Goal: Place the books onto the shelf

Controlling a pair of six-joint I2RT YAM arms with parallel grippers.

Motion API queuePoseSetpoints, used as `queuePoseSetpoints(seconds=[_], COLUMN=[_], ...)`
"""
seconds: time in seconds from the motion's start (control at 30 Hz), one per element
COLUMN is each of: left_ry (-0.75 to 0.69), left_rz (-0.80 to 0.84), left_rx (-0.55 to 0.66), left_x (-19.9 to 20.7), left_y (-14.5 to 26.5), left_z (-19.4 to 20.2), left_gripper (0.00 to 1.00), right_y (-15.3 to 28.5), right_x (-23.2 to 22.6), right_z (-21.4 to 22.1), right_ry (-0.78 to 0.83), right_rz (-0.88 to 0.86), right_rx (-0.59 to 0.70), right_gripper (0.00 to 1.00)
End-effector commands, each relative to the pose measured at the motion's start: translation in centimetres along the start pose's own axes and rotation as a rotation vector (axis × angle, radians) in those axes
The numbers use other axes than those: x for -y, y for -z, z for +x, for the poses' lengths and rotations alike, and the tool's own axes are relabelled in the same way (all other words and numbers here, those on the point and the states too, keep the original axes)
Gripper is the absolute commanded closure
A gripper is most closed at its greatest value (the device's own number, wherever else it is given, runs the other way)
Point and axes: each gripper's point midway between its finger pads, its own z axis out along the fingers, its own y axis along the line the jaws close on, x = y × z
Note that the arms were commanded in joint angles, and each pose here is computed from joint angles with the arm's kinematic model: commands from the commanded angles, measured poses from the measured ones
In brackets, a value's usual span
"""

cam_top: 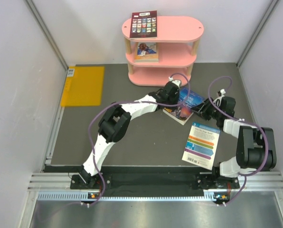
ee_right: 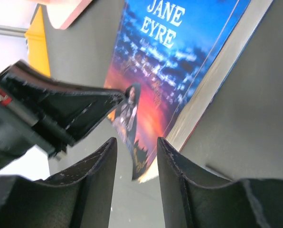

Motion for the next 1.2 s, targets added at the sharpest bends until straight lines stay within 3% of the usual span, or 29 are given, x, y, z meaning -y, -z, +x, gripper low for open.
queuePoseSetpoints(seconds=[0.0, 0.6, 1.17], left_ry=[0.005, -0.014, -0.020], left_rz=[-0.064, -0.076, -0.061], left_rx=[-0.162, -0.185, -0.198], left_x=[-2.8, -3.3, -3.0], left_y=[-1.9, -1.9, -2.0], left_z=[5.6, 6.2, 6.5], left_gripper=[1.00, 1.00, 1.00], right_y=[-1.3, -4.3, -5.8], right_x=[0.3, 2.1, -1.6], right_z=[-1.8, -3.7, -4.1], right_ry=[0.015, 0.001, 0.050], right_rz=[-0.011, 0.024, -0.063], right_rx=[0.015, 0.027, 0.001], right_gripper=[0.61, 0.62, 0.62])
